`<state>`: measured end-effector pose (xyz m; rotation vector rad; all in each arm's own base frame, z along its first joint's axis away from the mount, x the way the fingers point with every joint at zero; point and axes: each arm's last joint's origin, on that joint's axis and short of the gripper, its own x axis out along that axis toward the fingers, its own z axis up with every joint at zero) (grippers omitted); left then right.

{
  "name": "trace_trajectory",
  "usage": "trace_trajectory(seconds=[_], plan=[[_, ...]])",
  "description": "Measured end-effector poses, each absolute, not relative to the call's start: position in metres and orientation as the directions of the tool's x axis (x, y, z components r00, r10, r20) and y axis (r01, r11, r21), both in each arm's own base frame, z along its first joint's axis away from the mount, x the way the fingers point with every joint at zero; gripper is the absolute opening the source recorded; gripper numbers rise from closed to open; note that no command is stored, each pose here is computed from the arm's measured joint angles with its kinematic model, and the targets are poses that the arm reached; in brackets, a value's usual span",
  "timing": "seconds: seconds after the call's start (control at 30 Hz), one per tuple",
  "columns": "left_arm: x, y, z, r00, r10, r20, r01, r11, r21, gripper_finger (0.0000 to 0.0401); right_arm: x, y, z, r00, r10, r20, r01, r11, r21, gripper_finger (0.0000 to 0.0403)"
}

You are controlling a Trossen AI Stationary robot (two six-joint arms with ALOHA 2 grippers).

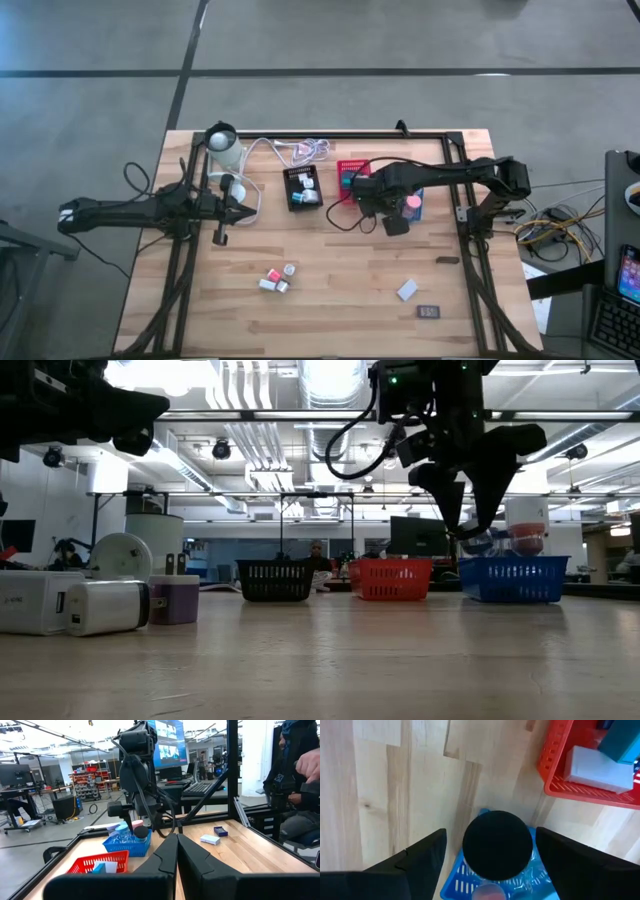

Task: Pick & Place Office items
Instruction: Put the blue hourglass into the blue bin

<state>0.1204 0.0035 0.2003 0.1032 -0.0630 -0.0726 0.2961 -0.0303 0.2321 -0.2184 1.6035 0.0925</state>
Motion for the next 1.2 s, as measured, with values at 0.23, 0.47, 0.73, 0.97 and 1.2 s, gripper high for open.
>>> trace_trajectory(seconds=[0.23, 0.47, 0.73, 0.97, 1.2], plan=[[0.1204, 0.0035, 0.2004, 0.995, -0.075, 0.060, 0.069, 0.992, 0.105, 0.0014, 0.2968, -0.0303, 0.2308, -0.034, -0.083, -0.996, -0.197, 0.978, -0.075, 0.0242], [0.1204, 0.0036, 0.2004, 0.995, -0.075, 0.060, 0.069, 0.992, 0.105, 0.0014, 0.2965, -0.0306, 0.2310, -0.037, -0.082, -0.996, -0.177, 0.981, -0.074, 0.0150], [0.1204, 0.0036, 0.2004, 0.995, -0.075, 0.060, 0.068, 0.992, 0.105, 0.0014, 0.2927, -0.0337, 0.2351, -0.043, -0.126, -0.991, -0.166, 0.979, -0.117, 0.0058], [0.1204, 0.0036, 0.2005, 0.995, -0.075, 0.061, 0.068, 0.992, 0.105, 0.0014, 0.2913, -0.0367, 0.2371, -0.041, -0.148, -0.988, -0.159, 0.977, -0.140, 0.0039], [0.1204, 0.0036, 0.2005, 0.995, -0.075, 0.061, 0.068, 0.992, 0.105, 0.0014, 0.2882, -0.0382, 0.2381, -0.070, -0.183, -0.981, -0.160, 0.972, -0.170, 0.0040]])
